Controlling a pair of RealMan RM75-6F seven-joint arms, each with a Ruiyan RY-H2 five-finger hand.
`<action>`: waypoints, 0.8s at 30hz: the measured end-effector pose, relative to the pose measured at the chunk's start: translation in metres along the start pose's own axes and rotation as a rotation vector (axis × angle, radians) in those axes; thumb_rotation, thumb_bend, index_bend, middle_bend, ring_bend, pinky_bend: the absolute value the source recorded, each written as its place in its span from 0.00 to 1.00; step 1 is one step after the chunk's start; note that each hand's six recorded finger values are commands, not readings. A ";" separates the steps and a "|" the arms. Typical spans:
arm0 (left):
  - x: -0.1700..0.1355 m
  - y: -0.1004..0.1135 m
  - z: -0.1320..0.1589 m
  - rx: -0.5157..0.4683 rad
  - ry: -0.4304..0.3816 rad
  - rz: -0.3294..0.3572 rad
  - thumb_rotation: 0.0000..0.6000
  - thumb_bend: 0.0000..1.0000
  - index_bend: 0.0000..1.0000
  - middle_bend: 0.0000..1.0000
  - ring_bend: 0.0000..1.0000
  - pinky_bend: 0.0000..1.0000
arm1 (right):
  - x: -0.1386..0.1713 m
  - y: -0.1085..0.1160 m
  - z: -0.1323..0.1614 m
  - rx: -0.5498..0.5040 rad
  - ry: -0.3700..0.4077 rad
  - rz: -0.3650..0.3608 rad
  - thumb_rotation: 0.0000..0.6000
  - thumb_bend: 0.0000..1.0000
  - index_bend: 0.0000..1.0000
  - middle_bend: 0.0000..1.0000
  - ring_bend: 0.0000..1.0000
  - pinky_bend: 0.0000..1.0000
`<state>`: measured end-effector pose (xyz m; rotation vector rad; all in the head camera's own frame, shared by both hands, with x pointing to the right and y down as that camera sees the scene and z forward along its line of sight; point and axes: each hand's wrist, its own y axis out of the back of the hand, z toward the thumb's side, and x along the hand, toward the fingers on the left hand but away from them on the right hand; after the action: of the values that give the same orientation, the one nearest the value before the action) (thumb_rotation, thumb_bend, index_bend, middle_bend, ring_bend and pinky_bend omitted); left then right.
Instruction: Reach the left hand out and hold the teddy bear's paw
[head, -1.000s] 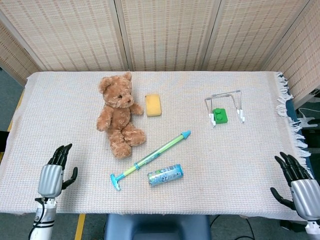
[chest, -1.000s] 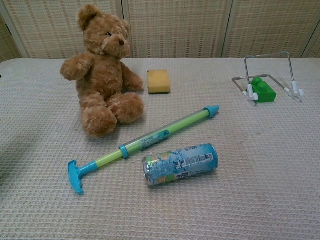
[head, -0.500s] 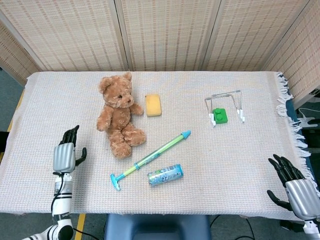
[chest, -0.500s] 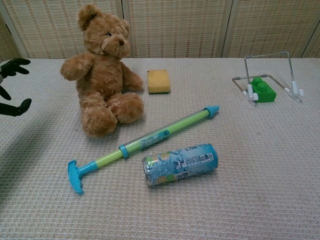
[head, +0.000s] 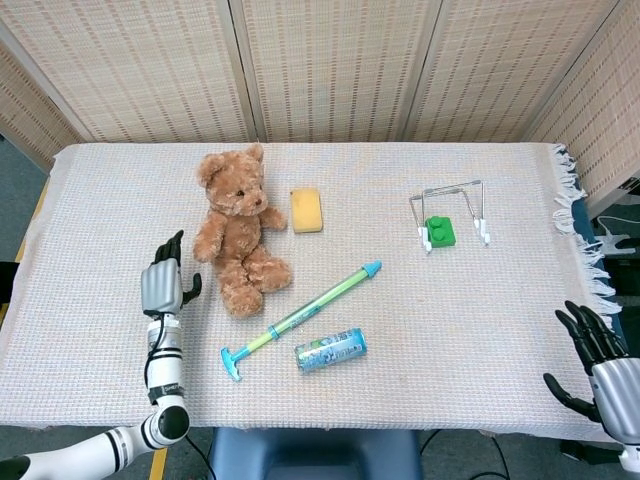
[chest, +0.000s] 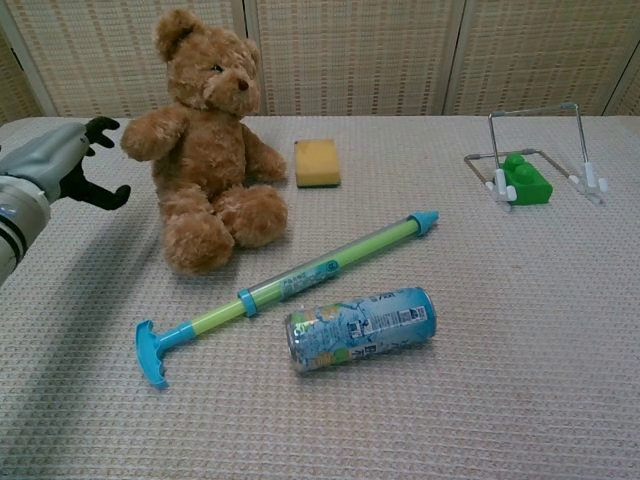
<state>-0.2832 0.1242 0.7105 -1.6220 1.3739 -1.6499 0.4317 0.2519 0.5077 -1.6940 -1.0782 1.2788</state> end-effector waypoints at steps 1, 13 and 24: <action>0.001 0.000 0.001 -0.006 0.010 0.000 1.00 0.42 0.00 0.10 0.13 0.36 | 0.000 0.000 -0.001 0.000 -0.001 0.000 1.00 0.16 0.00 0.00 0.00 0.21; 0.003 0.009 0.027 -0.226 0.066 -0.077 1.00 0.42 0.00 0.11 0.14 0.36 | 0.001 -0.001 -0.001 -0.010 -0.002 0.029 1.00 0.16 0.00 0.00 0.00 0.21; 0.001 0.019 0.052 -0.399 0.044 -0.127 1.00 0.42 0.00 0.11 0.14 0.36 | 0.002 -0.001 -0.001 -0.017 0.000 0.042 1.00 0.16 0.00 0.00 0.00 0.21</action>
<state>-0.2415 0.0979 0.6853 -1.9357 1.7403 -1.5592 0.4330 0.2540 0.5080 -1.7378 -1.0605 1.2993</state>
